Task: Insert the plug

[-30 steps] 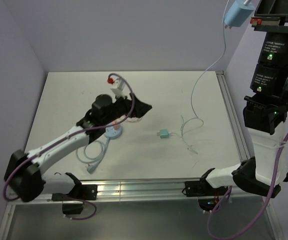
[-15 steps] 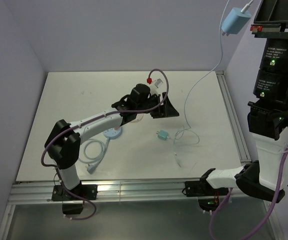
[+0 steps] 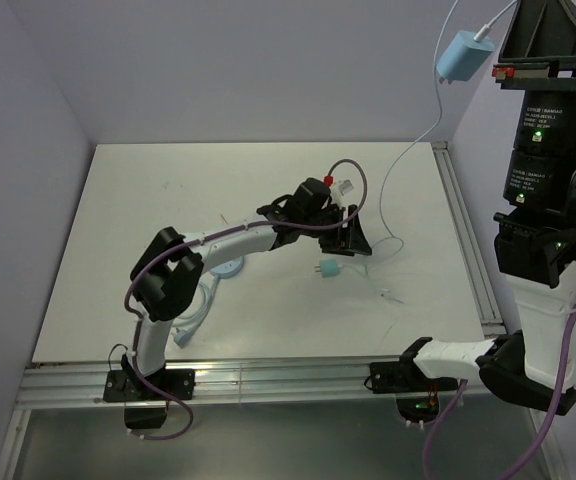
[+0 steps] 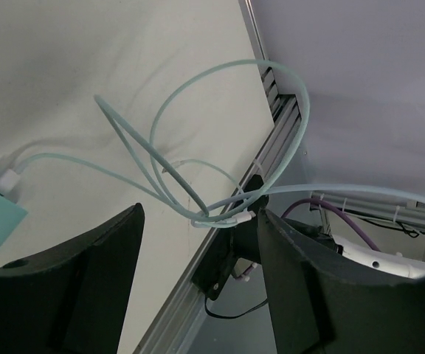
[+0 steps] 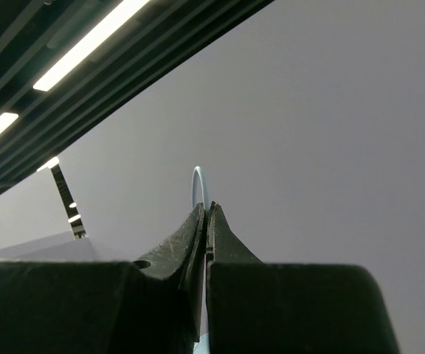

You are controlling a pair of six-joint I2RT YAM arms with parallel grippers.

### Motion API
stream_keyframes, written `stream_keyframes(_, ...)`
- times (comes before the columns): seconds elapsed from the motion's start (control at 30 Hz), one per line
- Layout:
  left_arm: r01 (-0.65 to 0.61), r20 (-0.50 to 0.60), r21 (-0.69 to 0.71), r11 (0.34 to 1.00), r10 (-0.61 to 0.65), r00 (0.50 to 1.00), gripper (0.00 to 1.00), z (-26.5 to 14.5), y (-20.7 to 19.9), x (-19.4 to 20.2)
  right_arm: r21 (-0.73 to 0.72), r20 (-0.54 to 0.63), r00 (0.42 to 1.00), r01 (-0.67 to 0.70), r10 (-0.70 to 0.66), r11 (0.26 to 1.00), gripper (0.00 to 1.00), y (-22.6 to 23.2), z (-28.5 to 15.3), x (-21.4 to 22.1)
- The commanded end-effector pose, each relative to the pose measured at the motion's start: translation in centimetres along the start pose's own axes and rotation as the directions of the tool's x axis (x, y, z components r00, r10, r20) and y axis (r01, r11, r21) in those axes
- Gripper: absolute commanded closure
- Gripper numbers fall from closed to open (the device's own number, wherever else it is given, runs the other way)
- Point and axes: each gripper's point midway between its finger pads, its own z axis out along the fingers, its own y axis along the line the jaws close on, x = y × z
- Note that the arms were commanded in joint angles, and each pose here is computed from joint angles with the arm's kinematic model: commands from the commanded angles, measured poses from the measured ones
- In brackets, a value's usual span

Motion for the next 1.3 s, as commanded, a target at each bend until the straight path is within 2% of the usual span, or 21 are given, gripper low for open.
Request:
stream_keyframes(0.0,-0.015,-0.001,0.064,0.998,0.015,1.0,0.32,0.6,-1.9,-0.8,-0.005,0.059,0.998,-0.03,0.031,1.0,1.0,0.1,-0.3,-2.6)
stream_keyframes(0.23,0.014,0.006,0.011,1.0,-0.014,1.0,0.4,1.9,-0.2,-0.8,-0.012,0.046,0.998,-0.034,0.035,0.999,1.0,0.2,-0.4,-2.4)
stream_keyframes(0.47,-0.004,0.054,0.01,1.0,0.003,0.999,0.55,1.9,0.2,-1.8,-0.01,0.05,0.998,-0.031,0.032,0.999,1.0,0.0,-0.8,-3.0)
stream_keyframes(0.6,-0.02,0.069,0.025,1.0,0.018,0.997,0.71,2.1,0.1,-2.5,-0.002,0.044,0.999,-0.023,0.023,1.0,1.0,-0.2,-0.9,-3.0)
stream_keyframes(0.63,-0.02,0.073,0.034,0.999,0.017,0.997,0.8,2.1,0.0,-2.7,0.0,0.043,0.999,-0.022,0.022,1.0,1.0,-0.2,-0.9,-2.9)
stream_keyframes(0.8,-0.058,0.105,0.104,0.993,0.047,0.993,0.92,1.9,-1.7,-3.6,0.003,0.037,0.999,-0.02,0.02,1.0,1.0,-0.4,-1.0,-2.6)
stream_keyframes(0.93,-0.135,0.184,0.072,0.988,0.12,0.976,0.87,0.6,-2.0,-4.4,0.002,0.034,0.999,-0.019,0.019,1.0,1.0,-0.3,-1.0,-2.6)
stream_keyframes(0.97,-0.124,0.189,0.042,0.991,0.114,0.975,0.86,0.4,-1.0,-3.8,0.004,0.029,0.999,-0.018,0.018,1.0,1.0,-0.3,-0.9,-2.4)
stream_keyframes(1.0,-0.131,0.213,0.045,0.99,0.118,0.97,0.84,-0.4,-1.6,-4.2,0.002,0.031,0.999,-0.021,0.021,1.0,1.0,-0.3,-0.9,-2.6)
stream_keyframes(1.07,-0.05,0.206,-0.001,0.999,0.049,0.977,0.81,-0.7,-0.4,-4.2,0.001,0.03,0.999,-0.019,0.019,1.0,1.0,-0.3,-0.9,-2.5)
stream_keyframes(1.1,-0.022,0.201,-0.009,1.0,0.024,0.979,0.67,-0.7,-0.4,-4.6,0.0,0.028,0.999,-0.02,0.019,1.0,1.0,-0.2,-0.9,-2.4)
stream_keyframes(1.13,0.048,0.164,-0.046,0.998,-0.04,0.986,0.6,-0.9,0.6,-4.0,0.002,0.028,0.999,-0.015,0.015,1.0,1.0,-0.3,-0.9,-2.4)
stream_keyframes(1.2,0.079,0.151,-0.037,0.996,-0.073,0.986,0.49,-0.9,0.4,-4.1,0.004,0.027,1.0,-0.012,0.012,1.0,1.0,-0.4,-1.0,-2.4)
stream_keyframes(1.27,0.089,0.163,-0.012,0.996,-0.086,0.983,0.44,-1.0,-0.2,-4.2,0.004,0.024,1.0,-0.012,0.012,1.0,1.0,-0.4,-1.1,-2.3)
